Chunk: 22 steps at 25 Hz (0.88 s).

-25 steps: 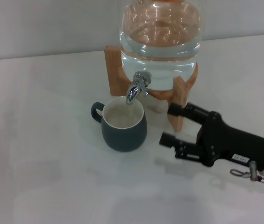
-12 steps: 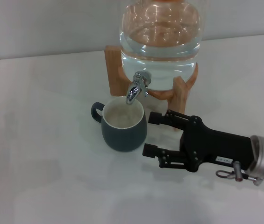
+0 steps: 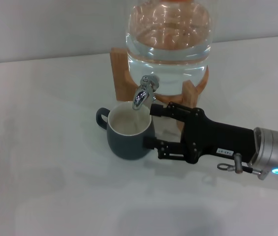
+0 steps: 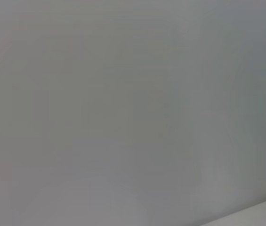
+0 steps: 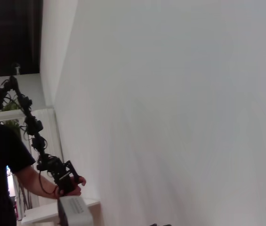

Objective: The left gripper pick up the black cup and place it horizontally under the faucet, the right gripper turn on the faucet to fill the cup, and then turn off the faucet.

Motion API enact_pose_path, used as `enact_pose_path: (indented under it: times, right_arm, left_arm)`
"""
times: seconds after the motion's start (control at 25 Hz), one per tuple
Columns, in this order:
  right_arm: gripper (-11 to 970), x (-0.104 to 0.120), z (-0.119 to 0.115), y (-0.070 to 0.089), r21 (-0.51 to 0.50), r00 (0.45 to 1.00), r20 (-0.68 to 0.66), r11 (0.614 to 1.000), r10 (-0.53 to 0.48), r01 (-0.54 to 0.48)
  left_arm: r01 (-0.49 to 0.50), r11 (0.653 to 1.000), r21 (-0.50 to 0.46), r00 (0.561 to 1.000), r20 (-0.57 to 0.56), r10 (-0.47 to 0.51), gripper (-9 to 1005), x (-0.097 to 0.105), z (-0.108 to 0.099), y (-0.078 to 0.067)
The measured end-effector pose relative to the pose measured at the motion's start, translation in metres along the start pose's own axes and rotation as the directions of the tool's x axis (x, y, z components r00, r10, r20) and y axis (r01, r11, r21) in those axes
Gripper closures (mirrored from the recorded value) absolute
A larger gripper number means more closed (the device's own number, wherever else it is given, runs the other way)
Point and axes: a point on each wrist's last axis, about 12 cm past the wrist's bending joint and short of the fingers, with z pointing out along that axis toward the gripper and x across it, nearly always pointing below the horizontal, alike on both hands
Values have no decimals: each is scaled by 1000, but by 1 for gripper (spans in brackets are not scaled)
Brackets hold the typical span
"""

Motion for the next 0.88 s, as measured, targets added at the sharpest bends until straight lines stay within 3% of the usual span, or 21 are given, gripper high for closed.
enact_pose_path:
  times: [0.88]
  right_arm:
    - [119, -2, 1, -5, 39, 1000, 9, 999, 7, -7]
  left_arm:
    - [0, 1000, 1, 1000, -4, 0, 107, 0, 0, 0]
